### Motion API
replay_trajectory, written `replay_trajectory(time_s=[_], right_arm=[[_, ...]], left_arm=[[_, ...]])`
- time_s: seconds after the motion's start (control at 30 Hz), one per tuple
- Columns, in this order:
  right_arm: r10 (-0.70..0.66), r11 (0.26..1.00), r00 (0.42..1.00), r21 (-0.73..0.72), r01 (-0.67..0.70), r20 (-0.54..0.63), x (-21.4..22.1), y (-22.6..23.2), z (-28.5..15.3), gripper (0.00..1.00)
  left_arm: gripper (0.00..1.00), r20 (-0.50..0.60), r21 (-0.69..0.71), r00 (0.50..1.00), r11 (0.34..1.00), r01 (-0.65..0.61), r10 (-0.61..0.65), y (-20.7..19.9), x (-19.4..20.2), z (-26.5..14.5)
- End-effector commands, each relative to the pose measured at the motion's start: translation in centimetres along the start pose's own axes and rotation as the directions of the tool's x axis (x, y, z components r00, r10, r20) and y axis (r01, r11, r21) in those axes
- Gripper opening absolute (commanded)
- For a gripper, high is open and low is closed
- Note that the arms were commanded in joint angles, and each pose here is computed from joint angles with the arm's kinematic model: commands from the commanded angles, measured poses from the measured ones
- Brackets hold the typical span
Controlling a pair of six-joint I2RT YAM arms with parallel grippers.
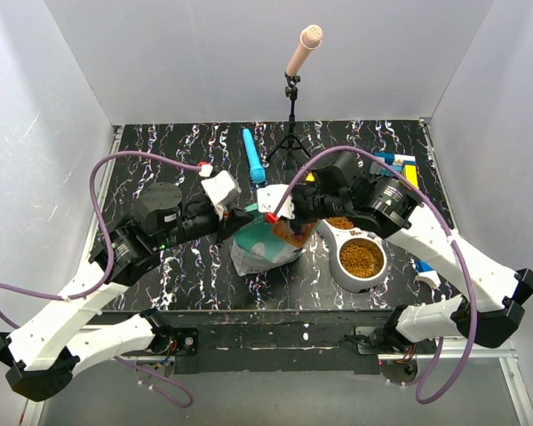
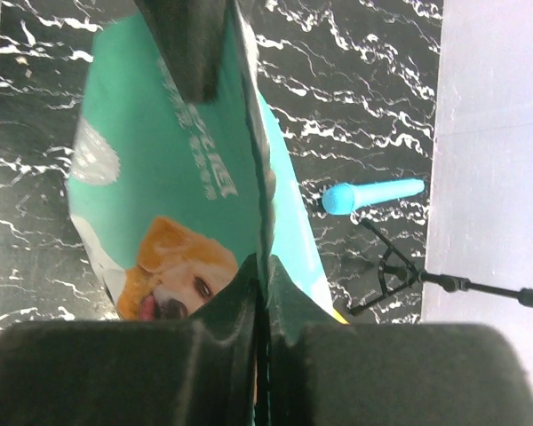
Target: Serve the pet food
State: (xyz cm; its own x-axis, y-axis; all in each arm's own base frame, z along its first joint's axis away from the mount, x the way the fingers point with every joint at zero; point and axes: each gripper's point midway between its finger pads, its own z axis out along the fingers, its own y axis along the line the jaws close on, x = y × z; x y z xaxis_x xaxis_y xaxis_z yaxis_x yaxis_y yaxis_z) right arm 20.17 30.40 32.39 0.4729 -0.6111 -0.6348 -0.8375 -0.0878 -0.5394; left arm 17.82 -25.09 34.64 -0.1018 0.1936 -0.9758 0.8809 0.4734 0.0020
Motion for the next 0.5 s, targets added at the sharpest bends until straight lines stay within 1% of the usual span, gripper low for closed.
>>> replay_trajectory(time_s=[0.0,0.13,0.17,0.2,0.27,0.3,0.37,0.4,0.47], right_arm=[[0.035,0.978,0.999,0.205,-0.034,0.002,1.0,-4.5,-4.0,0.18],[0.033,0.976,0.998,0.216,-0.02,-0.057,2.7,-4.5,-4.5,0.2],[0.031,0.977,0.997,0.212,-0.014,-0.076,3.2,-4.4,-4.5,0.16],[0.03,0.979,0.996,0.203,-0.012,-0.082,3.5,-4.3,-4.5,0.02],[0.032,0.983,0.998,0.181,-0.021,-0.058,2.9,-4.1,-4.8,0.01],[0.033,0.987,0.999,0.157,-0.027,-0.04,2.4,-3.7,-4.8,0.01],[0.046,0.99,0.999,0.138,-0.043,-0.016,1.8,-3.5,-4.9,0.01],[0.051,0.99,0.999,0.133,-0.05,-0.005,1.6,-3.5,-4.8,0.01],[0.055,0.99,0.998,0.13,-0.056,0.012,1.2,-3.5,-4.7,0.01]], left_arm=[[0.0,0.018,0.025,1.0,1.0,-0.009,0.008,-0.8,-1.3,-1.4],[0.0,0.015,0.037,1.0,0.999,-0.008,0.007,-1.0,-1.3,-1.4],[0.0,0.018,0.048,1.0,0.999,-0.01,0.009,-1.2,-1.4,-1.3],[0.0,0.014,0.057,1.0,0.998,-0.009,0.008,-1.3,-1.2,-1.2],[0.0,0.01,0.089,1.0,0.996,-0.013,0.012,-1.7,-1.3,-0.7],[0.02,0.003,0.111,1.0,0.994,-0.014,0.013,-2.0,-1.2,-0.3],[0.26,-0.017,0.151,1.0,0.989,-0.008,0.01,-2.4,-1.1,0.7],[0.37,-0.019,0.163,1.0,0.987,-0.004,0.008,-2.5,-1.2,1.2],[0.46,-0.034,0.158,0.999,0.987,-0.001,0.007,-2.0,-1.0,2.4]])
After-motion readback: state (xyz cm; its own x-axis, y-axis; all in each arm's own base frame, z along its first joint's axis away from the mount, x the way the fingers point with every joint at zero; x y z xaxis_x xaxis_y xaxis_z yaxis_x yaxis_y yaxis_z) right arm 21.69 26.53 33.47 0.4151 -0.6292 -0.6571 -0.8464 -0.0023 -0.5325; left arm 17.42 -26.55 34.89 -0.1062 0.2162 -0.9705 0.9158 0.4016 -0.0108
